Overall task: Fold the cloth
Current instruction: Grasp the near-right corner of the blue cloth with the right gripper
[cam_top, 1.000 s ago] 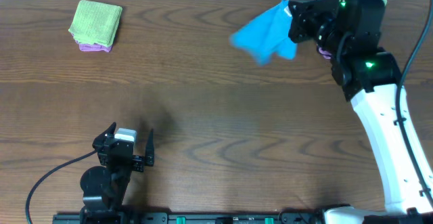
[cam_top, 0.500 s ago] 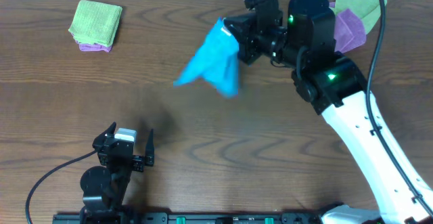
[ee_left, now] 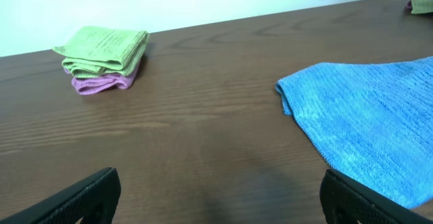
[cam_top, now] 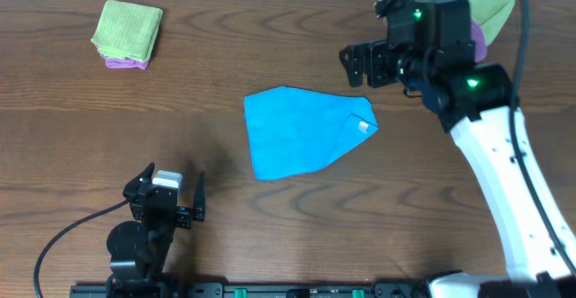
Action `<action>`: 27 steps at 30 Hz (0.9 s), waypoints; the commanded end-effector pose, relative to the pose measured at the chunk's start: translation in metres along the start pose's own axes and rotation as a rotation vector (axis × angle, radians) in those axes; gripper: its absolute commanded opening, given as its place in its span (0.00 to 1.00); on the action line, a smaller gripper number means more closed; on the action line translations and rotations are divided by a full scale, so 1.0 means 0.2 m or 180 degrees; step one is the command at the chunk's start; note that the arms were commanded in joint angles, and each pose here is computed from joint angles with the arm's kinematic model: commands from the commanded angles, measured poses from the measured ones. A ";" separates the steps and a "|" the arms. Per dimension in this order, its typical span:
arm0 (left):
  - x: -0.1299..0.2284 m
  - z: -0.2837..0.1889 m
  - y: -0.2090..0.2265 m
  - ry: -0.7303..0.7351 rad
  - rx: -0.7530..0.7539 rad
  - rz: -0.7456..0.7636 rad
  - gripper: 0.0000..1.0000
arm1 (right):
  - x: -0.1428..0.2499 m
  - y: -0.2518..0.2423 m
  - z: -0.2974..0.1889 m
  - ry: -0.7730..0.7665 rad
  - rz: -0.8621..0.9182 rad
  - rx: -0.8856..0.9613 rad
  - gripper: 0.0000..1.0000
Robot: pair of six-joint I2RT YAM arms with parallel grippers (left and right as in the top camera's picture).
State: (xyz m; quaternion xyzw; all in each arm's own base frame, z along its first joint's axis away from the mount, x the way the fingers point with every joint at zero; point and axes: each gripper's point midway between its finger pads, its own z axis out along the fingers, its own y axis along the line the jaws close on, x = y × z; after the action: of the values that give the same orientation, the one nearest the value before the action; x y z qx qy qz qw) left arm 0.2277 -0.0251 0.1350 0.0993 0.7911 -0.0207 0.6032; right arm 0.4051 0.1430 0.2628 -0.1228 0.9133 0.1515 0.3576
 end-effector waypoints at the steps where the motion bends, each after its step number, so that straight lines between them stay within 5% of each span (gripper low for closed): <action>1: 0.05 0.01 0.01 0.0074 -0.0034 -0.0040 0.95 | 0.15 0.07 0.16 0.0469 -0.0114 -0.0300 0.99; 13: 0.05 0.01 0.01 0.0074 -0.0035 -0.0040 0.96 | 0.67 -0.04 0.59 0.1770 -0.0076 -0.0170 0.70; 20: 0.05 0.01 0.01 0.0073 -0.0034 -0.0040 0.95 | 0.84 -0.19 0.69 0.2135 -0.0081 0.0279 0.60; 27: 0.05 0.01 0.01 0.0074 -0.0034 -0.0040 0.95 | 0.91 -0.27 0.75 0.2280 -0.0260 0.0448 0.61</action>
State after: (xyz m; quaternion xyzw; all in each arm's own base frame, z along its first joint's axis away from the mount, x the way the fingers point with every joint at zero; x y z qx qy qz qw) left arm 0.2277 -0.0251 0.1350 0.0993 0.7911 -0.0207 0.6032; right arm 0.3817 0.1320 0.0266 -0.1644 0.9849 0.0469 0.0255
